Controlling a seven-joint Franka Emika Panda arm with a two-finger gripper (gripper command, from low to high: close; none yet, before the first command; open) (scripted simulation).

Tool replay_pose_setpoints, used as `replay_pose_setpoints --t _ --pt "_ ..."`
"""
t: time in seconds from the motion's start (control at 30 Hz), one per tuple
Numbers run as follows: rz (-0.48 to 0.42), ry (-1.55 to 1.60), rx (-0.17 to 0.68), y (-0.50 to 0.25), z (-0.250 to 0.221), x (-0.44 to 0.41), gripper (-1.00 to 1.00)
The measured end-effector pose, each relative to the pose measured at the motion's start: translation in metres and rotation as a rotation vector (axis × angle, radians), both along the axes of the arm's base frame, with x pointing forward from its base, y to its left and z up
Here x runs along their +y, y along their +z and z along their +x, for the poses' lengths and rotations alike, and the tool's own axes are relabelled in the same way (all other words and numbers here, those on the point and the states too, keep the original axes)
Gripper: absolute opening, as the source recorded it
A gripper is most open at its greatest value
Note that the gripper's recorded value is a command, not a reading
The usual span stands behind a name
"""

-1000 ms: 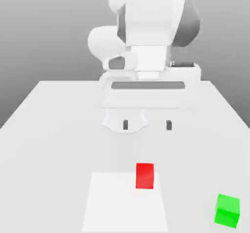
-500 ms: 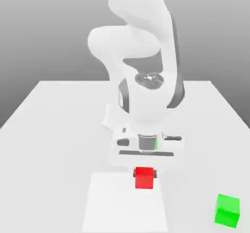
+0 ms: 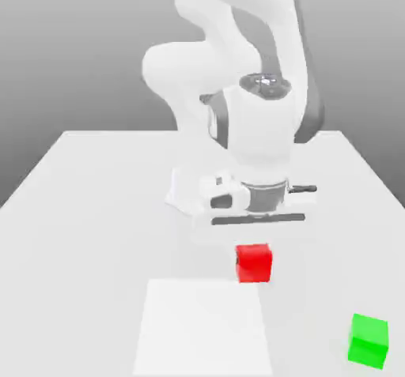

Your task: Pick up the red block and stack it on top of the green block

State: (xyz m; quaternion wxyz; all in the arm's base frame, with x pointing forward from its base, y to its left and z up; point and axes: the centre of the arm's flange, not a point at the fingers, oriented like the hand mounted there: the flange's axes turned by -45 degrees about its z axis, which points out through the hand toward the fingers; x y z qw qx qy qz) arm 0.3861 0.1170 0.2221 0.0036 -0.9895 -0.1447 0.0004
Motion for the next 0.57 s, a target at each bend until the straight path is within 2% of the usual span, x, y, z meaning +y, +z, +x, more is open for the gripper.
replay_pose_setpoints --t 0.3,0.43,0.47,0.57 --pt "-0.003 0.61 -0.002 0.022 0.058 0.118 -1.0" --pt "-0.005 0.689 -0.003 -0.018 0.063 0.135 -1.0" --pt "-0.006 0.692 -0.003 -0.031 0.063 0.136 1.0" --pt "-0.006 0.692 -0.003 -0.031 0.063 0.136 1.0"
